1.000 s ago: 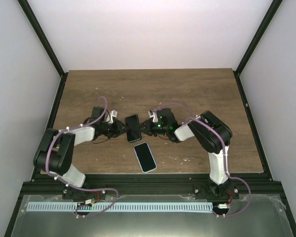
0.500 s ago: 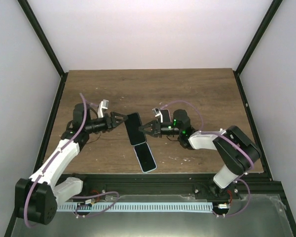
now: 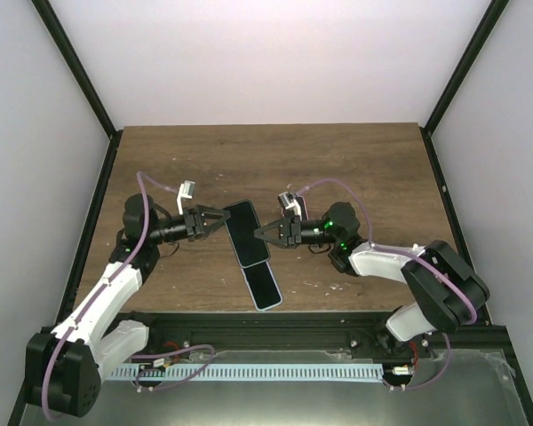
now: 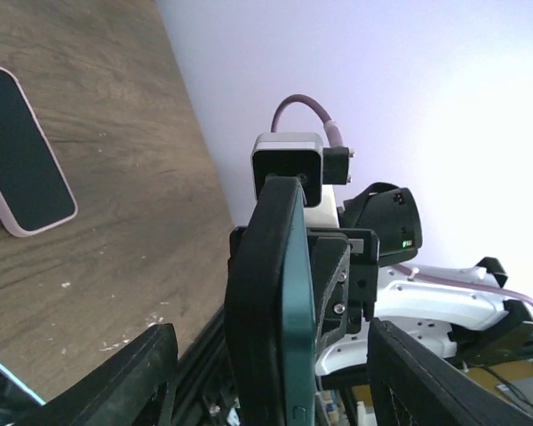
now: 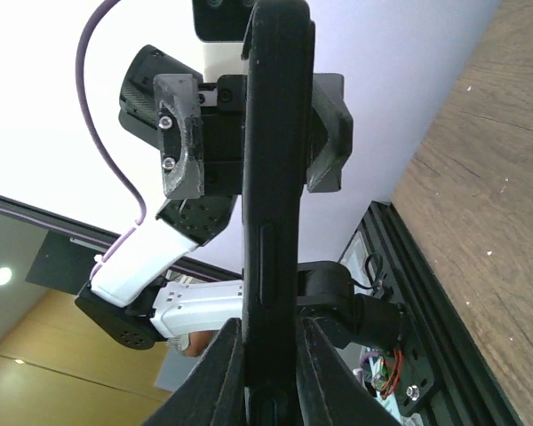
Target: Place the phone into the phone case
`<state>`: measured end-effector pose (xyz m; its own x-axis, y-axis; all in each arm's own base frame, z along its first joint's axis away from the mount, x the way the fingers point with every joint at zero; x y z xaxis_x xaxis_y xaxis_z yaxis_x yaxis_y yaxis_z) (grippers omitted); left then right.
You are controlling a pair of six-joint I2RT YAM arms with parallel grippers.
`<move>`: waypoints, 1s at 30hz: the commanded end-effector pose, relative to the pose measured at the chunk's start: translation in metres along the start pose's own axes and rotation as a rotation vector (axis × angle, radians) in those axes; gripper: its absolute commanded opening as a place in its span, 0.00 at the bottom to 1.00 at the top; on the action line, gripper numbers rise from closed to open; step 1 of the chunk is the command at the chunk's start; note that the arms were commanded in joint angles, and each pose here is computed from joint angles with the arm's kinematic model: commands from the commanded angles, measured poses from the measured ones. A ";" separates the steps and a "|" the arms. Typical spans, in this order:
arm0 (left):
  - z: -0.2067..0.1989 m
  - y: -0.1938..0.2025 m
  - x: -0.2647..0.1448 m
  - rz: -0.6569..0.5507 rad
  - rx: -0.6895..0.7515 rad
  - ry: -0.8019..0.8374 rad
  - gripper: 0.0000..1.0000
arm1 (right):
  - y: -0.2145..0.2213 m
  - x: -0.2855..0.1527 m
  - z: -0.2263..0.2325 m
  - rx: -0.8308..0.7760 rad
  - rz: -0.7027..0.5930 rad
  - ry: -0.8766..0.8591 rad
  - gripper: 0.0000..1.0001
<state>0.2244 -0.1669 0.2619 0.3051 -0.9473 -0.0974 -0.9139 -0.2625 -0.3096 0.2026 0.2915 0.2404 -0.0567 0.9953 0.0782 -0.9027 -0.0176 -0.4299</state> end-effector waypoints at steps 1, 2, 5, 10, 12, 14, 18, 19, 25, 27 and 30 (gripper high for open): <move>-0.012 -0.001 0.000 0.007 0.031 0.082 0.59 | -0.002 0.002 0.029 -0.077 -0.001 -0.095 0.10; -0.013 -0.001 0.000 0.007 0.031 0.091 0.58 | -0.002 0.003 0.030 -0.077 0.000 -0.101 0.10; -0.015 -0.001 -0.001 0.002 0.031 0.103 0.43 | 0.000 0.005 0.029 -0.067 0.001 -0.109 0.10; -0.011 -0.002 -0.001 -0.015 0.012 0.087 0.13 | 0.003 0.007 0.023 -0.048 0.008 -0.104 0.14; -0.009 -0.003 -0.001 -0.018 0.001 0.070 0.08 | 0.004 0.008 0.020 -0.039 0.009 -0.096 0.17; -0.008 -0.003 0.000 -0.016 -0.001 0.062 0.04 | 0.005 0.009 0.017 -0.032 0.012 -0.092 0.19; 0.002 -0.003 0.000 -0.009 -0.019 -0.010 0.00 | 0.005 0.010 0.014 -0.019 0.007 -0.079 0.24; 0.002 -0.003 0.000 -0.008 -0.024 -0.015 0.00 | 0.005 0.010 0.013 -0.014 0.005 -0.075 0.23; 0.004 -0.002 0.001 0.001 -0.077 -0.025 0.33 | -0.006 0.010 0.010 0.043 -0.079 -0.064 0.14; 0.005 -0.001 0.001 0.004 -0.099 -0.020 0.48 | -0.013 0.011 0.011 0.062 -0.121 -0.067 0.13; 0.012 0.008 0.001 0.011 -0.147 0.009 0.55 | -0.026 0.011 0.010 0.090 -0.194 -0.070 0.13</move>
<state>0.2260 -0.1668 0.2546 0.3059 -0.9451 -0.1151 -0.9371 -0.2775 -0.2118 0.2061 0.3007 0.2386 -0.0033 0.9927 0.1208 -0.9456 0.0362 -0.3232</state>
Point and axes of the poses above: each gripper's point midway between its finger pads, its own x axis out along the fingers, its own z axis along the line the jaws close on, y = z × x, the point moved 4 cm from there along -x, back along the fingers, and after that the axes turned 4 degrees about -x, right-handed, at the moved point
